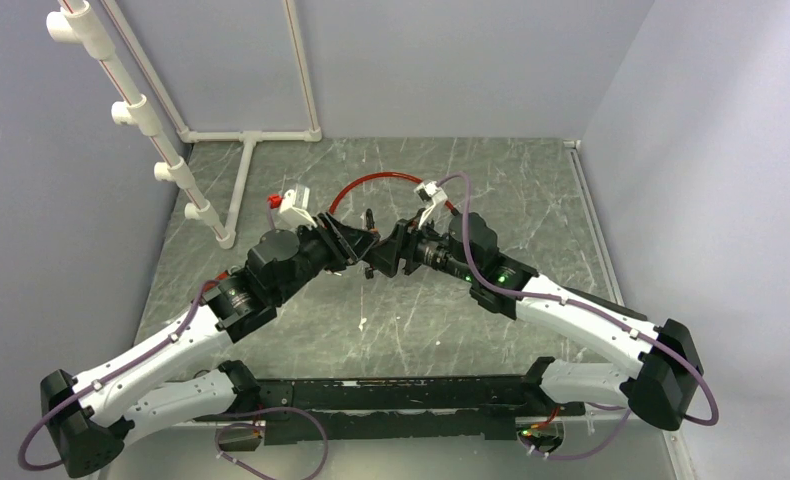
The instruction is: Unlock with the key
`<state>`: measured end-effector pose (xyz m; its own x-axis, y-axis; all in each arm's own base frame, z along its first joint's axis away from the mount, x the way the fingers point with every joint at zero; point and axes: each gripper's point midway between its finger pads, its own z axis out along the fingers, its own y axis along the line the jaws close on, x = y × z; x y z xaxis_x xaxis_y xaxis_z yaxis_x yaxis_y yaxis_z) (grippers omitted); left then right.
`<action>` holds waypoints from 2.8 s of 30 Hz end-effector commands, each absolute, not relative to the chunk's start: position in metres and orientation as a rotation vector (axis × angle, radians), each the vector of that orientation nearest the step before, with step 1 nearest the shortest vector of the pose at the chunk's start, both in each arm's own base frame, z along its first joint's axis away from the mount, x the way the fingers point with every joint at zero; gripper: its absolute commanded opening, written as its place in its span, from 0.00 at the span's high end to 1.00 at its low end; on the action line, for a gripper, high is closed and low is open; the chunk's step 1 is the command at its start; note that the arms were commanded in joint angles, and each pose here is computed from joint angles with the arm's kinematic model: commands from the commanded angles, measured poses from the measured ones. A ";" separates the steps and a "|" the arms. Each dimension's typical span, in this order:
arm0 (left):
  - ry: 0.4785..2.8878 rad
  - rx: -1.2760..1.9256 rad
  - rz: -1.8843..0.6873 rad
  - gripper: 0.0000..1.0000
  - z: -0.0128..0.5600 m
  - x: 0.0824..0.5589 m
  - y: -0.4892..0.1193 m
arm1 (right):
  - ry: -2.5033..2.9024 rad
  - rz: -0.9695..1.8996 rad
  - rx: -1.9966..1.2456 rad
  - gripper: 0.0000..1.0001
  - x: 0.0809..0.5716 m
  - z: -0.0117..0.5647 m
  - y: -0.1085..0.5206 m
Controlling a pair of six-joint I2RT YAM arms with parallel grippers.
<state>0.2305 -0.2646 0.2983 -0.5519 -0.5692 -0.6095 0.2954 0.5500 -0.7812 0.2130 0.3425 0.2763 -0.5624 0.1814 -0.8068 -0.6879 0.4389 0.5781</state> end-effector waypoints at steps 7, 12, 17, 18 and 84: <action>1.819 -0.209 -1.218 1.00 0.310 0.225 -0.276 | 1.673 1.160 -0.145 0.47 0.251 0.311 0.336; 1.826 -0.225 -1.221 1.00 0.308 0.227 -0.277 | 1.631 1.177 -0.135 0.47 0.247 0.319 0.340; 1.840 -0.240 -1.225 1.00 0.302 0.226 -0.277 | 1.586 1.170 -0.117 0.47 0.241 0.325 0.342; 1.840 -0.241 -1.225 1.00 0.302 0.226 -0.277 | 1.581 1.158 -0.121 0.47 0.239 0.325 0.343; 1.890 -0.231 -1.099 0.49 0.297 0.225 -0.260 | 1.587 1.093 -0.618 1.00 0.159 0.274 0.348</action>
